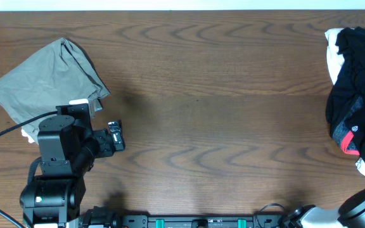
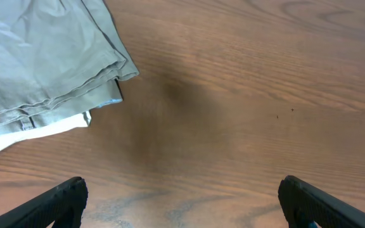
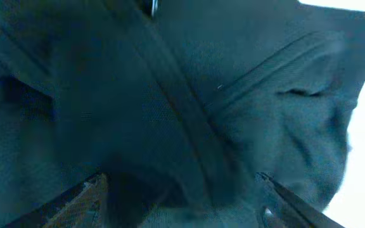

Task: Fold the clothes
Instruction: 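Reach the right gripper into the black clothing pile at right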

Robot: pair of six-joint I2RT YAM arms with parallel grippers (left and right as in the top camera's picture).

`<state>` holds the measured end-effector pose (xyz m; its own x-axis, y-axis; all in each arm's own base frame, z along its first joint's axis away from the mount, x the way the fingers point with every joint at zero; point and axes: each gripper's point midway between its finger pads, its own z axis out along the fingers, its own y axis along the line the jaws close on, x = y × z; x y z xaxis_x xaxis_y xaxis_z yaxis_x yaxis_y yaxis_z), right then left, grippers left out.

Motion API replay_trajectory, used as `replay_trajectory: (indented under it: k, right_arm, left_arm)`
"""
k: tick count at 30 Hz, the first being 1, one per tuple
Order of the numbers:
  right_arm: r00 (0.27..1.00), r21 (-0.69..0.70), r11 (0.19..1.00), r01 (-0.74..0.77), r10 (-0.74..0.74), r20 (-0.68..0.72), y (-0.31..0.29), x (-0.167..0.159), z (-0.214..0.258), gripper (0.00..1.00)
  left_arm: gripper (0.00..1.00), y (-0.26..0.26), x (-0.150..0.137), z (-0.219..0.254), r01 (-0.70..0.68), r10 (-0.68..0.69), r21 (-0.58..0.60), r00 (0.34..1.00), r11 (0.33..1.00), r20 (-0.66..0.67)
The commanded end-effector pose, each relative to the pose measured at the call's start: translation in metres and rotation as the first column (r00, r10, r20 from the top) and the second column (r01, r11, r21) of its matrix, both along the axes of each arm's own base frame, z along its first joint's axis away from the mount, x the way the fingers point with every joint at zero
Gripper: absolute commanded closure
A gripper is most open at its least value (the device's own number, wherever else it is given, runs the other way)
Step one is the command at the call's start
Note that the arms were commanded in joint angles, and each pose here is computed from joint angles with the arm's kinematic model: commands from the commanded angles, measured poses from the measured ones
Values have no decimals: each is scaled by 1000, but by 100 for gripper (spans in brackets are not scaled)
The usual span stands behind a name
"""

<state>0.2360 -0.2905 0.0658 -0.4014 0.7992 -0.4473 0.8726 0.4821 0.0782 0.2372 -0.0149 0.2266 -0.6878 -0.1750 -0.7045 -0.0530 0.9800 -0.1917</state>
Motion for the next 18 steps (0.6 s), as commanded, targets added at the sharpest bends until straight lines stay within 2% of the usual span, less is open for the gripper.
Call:
replay_trajectory:
  k: [1, 2, 4, 5, 7, 8, 14, 18]
  right_arm:
    - [1000, 50, 999, 4, -3, -1, 0, 3, -16, 30]
    - [1000, 55, 998, 4, -3, -5, 0, 3, -20, 32]
    - [1000, 58, 998, 4, -3, -7, -1, 4, -23, 44]
    - [1000, 55, 998, 3, -3, -4, -1, 4, -22, 52]
    - [1000, 57, 998, -10, 8, 25, 0, 9, -19, 76]
    - [999, 58, 998, -19, 16, 47, 1, 13, -14, 85]
    - [970, 12, 995, -97, 91, 227, 6, 40, 42, 93]
    - [896, -6, 974, -225, 209, 393, 36, 66, 92, 99]
  left_arm:
    - [2, -1, 0, 7, -1, 1, -11, 1000, 1000, 18]
    - [2, -1, 0, 7, -1, 1, -11, 1000, 1000, 18]
    - [2, -1, 0, 7, -1, 1, -11, 1000, 1000, 18]
    - [2, -1, 0, 7, -1, 1, -11, 1000, 1000, 18]
    - [2, -1, 0, 7, -1, 1, -11, 1000, 1000, 18]
    - [2, -1, 0, 7, -1, 1, -11, 1000, 1000, 17]
    - [2, -1, 0, 7, -1, 1, -11, 1000, 1000, 17]
    - [2, -1, 0, 7, -1, 1, -11, 1000, 1000, 18]
